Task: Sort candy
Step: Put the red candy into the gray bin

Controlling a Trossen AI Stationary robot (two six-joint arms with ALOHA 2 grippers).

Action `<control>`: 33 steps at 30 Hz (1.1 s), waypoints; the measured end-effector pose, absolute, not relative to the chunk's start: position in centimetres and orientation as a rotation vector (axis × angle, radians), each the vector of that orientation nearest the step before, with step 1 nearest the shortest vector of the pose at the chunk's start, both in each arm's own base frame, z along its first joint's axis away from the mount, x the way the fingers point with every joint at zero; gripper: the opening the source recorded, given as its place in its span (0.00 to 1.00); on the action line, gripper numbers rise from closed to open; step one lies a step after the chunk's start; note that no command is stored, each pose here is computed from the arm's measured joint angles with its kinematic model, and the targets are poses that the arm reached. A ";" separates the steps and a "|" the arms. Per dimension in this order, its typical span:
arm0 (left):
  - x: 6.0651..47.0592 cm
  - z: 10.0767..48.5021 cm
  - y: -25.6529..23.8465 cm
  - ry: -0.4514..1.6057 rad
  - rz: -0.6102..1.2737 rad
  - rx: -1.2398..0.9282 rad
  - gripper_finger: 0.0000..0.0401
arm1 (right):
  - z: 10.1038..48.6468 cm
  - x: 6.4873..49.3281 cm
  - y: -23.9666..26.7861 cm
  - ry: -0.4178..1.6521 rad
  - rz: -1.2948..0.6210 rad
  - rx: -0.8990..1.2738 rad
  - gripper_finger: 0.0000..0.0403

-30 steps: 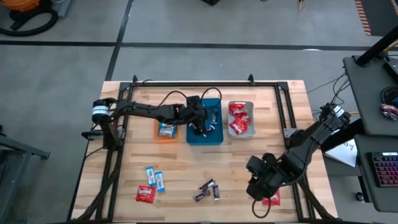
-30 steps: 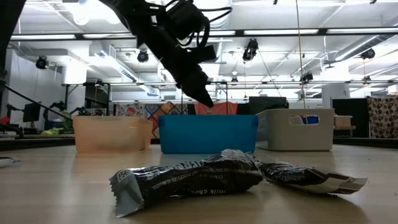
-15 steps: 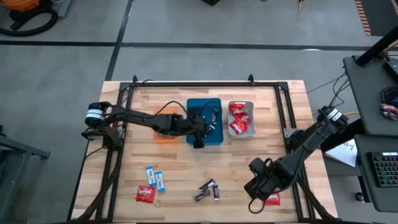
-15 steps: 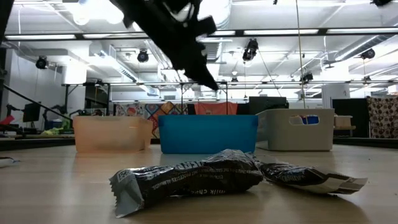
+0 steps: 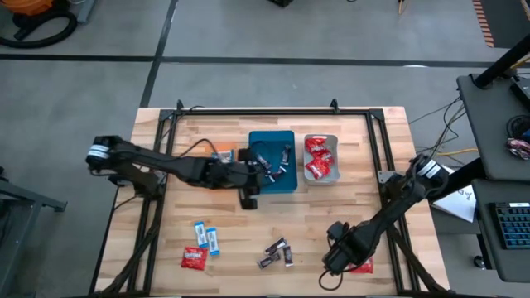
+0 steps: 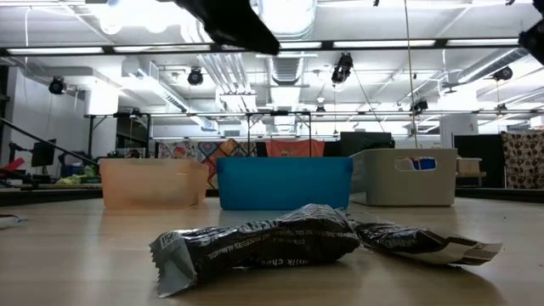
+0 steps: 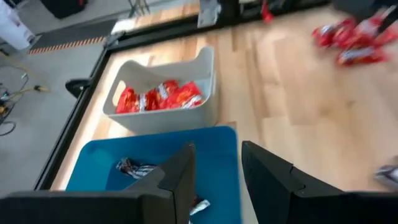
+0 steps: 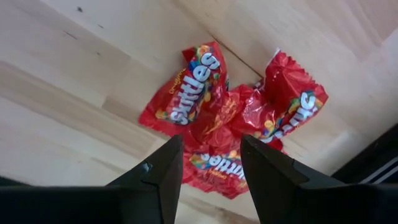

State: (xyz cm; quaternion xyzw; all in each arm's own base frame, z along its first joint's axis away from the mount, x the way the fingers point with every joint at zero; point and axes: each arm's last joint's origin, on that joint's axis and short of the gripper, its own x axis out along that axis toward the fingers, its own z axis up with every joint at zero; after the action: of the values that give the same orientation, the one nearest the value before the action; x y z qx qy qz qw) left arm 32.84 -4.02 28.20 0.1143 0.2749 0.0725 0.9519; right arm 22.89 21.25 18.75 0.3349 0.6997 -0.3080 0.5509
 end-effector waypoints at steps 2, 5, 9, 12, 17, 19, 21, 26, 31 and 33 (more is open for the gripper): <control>31.7 28.9 -4.4 0.525 0.138 0.207 0.28 | 18.4 23.0 21.3 1.664 -0.726 0.773 0.37; 29.9 29.7 -5.0 0.490 0.120 0.175 0.28 | 18.0 23.0 21.3 1.668 -0.735 0.763 0.35; 27.7 30.8 -5.9 0.433 0.086 0.136 0.26 | 17.3 23.0 21.3 1.672 -0.756 0.738 0.32; 26.4 31.3 -6.4 0.397 0.060 0.112 0.24 | 16.8 22.8 21.1 1.678 -0.765 0.722 0.30; 25.1 32.3 -7.0 0.353 0.032 0.082 0.21 | 15.9 22.6 20.7 1.640 -0.784 0.684 0.27; 24.9 32.5 -7.1 0.345 0.027 0.082 0.20 | 15.6 22.5 20.5 1.635 -0.793 0.671 0.25; 24.7 32.6 -7.2 0.341 0.037 0.085 0.20 | 15.5 22.4 20.4 1.630 -0.795 0.654 0.22; 24.8 32.4 -7.3 0.349 0.047 0.091 0.19 | 15.1 22.2 20.2 1.633 -0.800 0.642 0.10; 25.1 32.0 -7.4 0.367 0.055 0.099 0.19 | 15.1 22.2 20.2 1.637 -0.785 0.633 0.03; 25.1 31.9 -7.4 0.370 0.059 0.101 0.19 | 15.3 22.2 20.2 1.622 -0.773 0.623 0.02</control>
State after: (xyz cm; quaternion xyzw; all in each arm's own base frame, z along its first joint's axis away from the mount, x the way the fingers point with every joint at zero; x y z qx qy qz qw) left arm 25.11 -7.39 31.94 0.0502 0.1837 0.0295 0.9813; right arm 22.21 20.16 15.30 0.2667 0.6941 -0.3307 0.5811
